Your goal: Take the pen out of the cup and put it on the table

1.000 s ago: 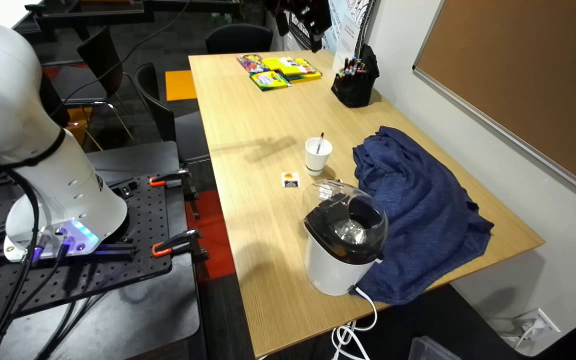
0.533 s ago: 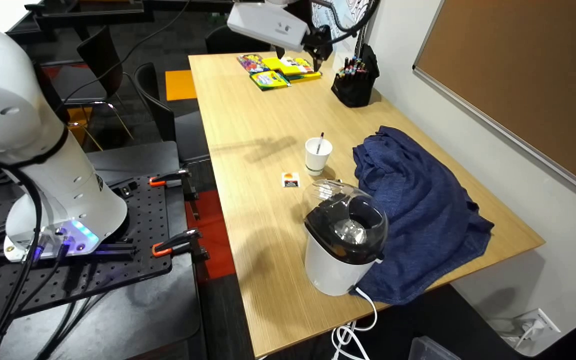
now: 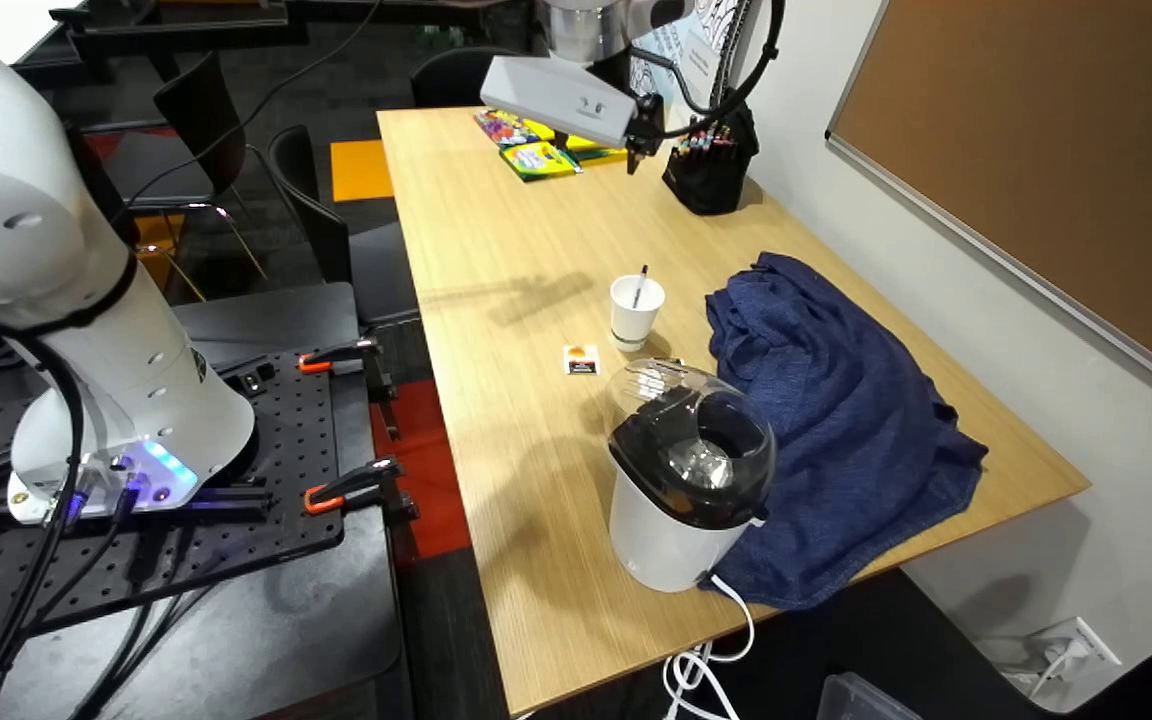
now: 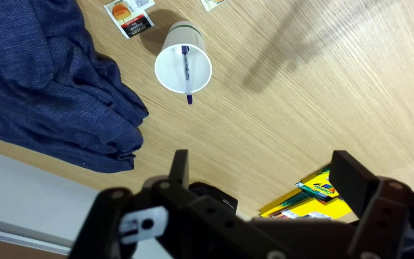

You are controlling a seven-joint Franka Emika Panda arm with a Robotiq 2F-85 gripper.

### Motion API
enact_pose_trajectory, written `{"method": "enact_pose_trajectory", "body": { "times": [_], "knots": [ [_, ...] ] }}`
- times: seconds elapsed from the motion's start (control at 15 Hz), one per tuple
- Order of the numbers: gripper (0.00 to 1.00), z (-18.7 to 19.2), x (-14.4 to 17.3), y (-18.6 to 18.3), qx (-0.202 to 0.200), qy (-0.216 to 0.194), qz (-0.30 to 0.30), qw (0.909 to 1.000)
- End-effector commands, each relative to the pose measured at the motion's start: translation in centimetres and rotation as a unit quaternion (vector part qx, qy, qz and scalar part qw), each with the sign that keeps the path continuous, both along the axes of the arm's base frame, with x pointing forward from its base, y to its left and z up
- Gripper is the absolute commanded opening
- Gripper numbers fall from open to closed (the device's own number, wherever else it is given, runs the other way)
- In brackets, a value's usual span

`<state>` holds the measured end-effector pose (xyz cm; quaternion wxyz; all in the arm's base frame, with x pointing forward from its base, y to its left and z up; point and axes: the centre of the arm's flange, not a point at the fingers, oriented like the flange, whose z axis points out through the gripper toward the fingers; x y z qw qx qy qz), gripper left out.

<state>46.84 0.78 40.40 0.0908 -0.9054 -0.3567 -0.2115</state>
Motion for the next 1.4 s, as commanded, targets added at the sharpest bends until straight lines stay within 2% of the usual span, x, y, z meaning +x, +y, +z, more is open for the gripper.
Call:
{"method": "enact_pose_trajectory", "body": {
  "times": [0.0,0.67,1.0,1.33],
  "knots": [
    [1.00,0.1,0.0,0.0,0.000,-0.001,0.000,1.0000],
    [1.00,-3.8,2.5,1.6,0.042,-0.049,0.073,0.9952],
    [1.00,-6.2,4.8,2.4,0.010,-0.062,0.029,0.9976],
    [1.00,-8.9,6.4,2.5,-0.018,-0.043,0.020,0.9987]
  ]
}}
